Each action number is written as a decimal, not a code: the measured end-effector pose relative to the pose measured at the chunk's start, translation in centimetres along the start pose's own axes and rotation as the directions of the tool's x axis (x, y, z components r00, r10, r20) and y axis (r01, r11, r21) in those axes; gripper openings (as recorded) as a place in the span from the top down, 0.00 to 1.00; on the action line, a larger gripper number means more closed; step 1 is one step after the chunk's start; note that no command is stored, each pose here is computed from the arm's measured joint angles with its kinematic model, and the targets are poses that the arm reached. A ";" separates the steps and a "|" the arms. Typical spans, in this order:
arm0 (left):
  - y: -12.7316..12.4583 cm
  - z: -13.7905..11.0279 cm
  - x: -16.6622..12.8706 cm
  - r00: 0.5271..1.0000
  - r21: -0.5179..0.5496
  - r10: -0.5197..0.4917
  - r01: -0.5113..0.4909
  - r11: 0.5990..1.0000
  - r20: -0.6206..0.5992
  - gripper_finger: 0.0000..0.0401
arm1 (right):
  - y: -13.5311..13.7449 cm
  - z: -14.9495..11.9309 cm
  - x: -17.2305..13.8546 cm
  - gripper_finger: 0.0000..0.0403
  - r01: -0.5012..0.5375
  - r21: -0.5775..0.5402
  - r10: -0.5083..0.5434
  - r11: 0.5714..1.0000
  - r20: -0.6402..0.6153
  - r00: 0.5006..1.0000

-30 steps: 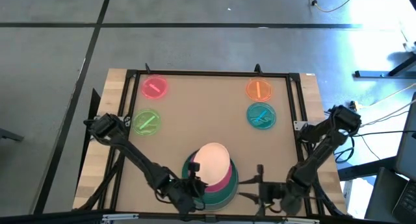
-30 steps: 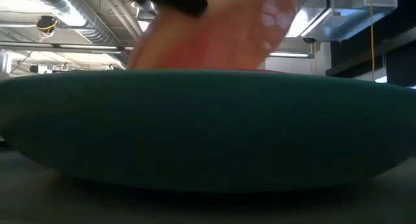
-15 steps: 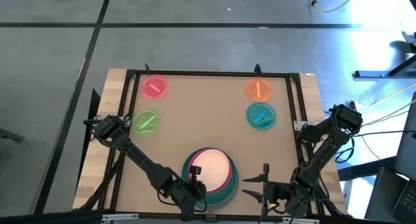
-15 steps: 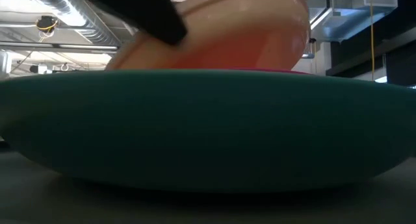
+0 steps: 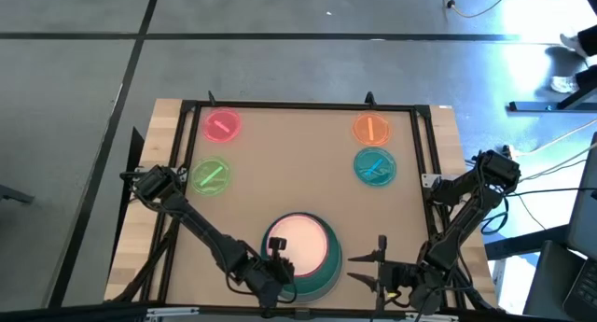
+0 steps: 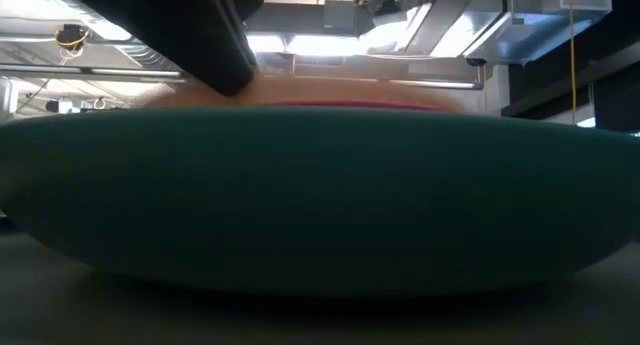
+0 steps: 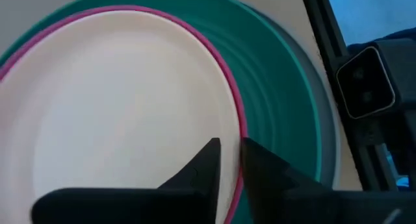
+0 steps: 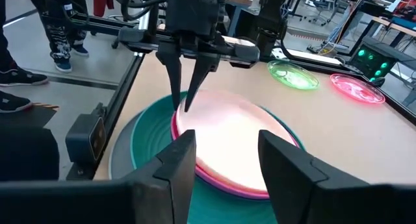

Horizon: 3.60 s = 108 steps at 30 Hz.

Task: Stack plastic plates
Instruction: Stack the white plate on top of the pink plate, then stack the transparent blue plate on top of the white plate

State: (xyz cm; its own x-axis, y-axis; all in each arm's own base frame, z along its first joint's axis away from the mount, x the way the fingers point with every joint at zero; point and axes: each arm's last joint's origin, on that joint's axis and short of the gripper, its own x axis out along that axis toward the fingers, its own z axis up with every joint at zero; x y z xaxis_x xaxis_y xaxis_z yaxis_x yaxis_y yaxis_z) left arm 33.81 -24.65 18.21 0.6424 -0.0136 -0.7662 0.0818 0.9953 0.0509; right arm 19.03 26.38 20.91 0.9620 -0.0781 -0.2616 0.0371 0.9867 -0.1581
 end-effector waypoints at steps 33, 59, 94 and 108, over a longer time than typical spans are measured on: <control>-7.1 -2.7 -6.2 0.952 0.140 0.054 -0.100 0.985 0.302 0.77 | -16.1 -3.6 4.4 0.61 0.476 -0.176 -0.455 0.862 -0.684 0.571; -1.9 -7.0 -5.9 0.905 -0.102 0.000 0.048 0.994 0.425 0.77 | -23.7 -11.3 6.6 0.72 0.492 -0.074 -0.331 0.868 -0.825 0.459; 0.5 -5.2 -4.6 0.896 -0.111 0.067 -0.020 0.994 0.438 0.77 | -12.7 -2.1 7.3 1.00 0.171 -0.034 -0.168 0.985 -0.449 0.877; 1.6 -4.7 -4.0 0.899 -0.105 0.094 -0.054 0.993 0.428 0.77 | -6.8 0.5 5.7 1.00 -0.007 -0.079 -0.002 0.997 -0.118 0.993</control>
State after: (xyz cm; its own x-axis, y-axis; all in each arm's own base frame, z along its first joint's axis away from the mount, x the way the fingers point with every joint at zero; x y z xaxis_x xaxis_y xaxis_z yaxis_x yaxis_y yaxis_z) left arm 27.82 -22.51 18.35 0.9114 0.0403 -0.4096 -0.0332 0.9992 0.0244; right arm 24.38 19.26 21.02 0.9232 -0.0964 -0.3721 0.0085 0.9729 -0.2309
